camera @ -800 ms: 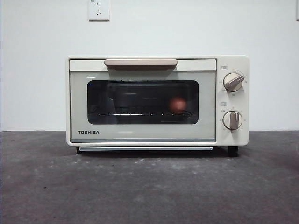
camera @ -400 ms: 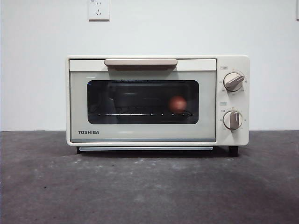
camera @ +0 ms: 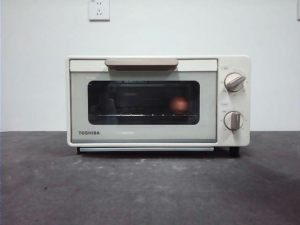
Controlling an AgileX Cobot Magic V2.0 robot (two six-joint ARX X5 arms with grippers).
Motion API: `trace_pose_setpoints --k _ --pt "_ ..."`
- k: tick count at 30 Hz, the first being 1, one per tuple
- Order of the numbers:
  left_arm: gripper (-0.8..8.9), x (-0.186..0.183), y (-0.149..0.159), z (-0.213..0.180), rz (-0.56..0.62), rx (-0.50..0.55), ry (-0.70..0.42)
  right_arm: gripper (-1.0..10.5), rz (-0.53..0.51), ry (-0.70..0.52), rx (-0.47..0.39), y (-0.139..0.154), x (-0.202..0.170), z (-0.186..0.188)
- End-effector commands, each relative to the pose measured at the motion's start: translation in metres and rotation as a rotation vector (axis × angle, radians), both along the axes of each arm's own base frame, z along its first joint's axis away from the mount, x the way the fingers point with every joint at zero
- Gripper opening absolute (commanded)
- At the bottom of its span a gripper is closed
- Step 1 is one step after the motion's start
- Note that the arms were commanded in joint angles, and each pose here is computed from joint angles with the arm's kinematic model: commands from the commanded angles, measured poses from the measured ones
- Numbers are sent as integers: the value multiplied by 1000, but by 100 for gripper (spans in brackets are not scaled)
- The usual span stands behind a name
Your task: Eggoven
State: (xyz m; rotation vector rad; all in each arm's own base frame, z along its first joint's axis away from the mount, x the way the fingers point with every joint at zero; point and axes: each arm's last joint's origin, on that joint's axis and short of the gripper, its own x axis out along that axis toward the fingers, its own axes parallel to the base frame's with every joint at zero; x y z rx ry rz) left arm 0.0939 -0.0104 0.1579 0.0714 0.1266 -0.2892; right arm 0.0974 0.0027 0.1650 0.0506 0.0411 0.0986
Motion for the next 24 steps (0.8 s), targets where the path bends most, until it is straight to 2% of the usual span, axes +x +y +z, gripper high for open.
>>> trace_pose_setpoints --k 1,6,17,24 --pt "8 1 0 -9 3 -4 23 5 2 20 1 0 0 -5" --pt "8 1 0 -9 3 -4 22 5 2 130 4 0 -2 -15" --pt "8 1 0 -9 3 -4 22 5 -1 51 3 0 -1 -7" --pt "8 1 0 -9 3 -4 23 5 -1 50 3 0 -1 -7"
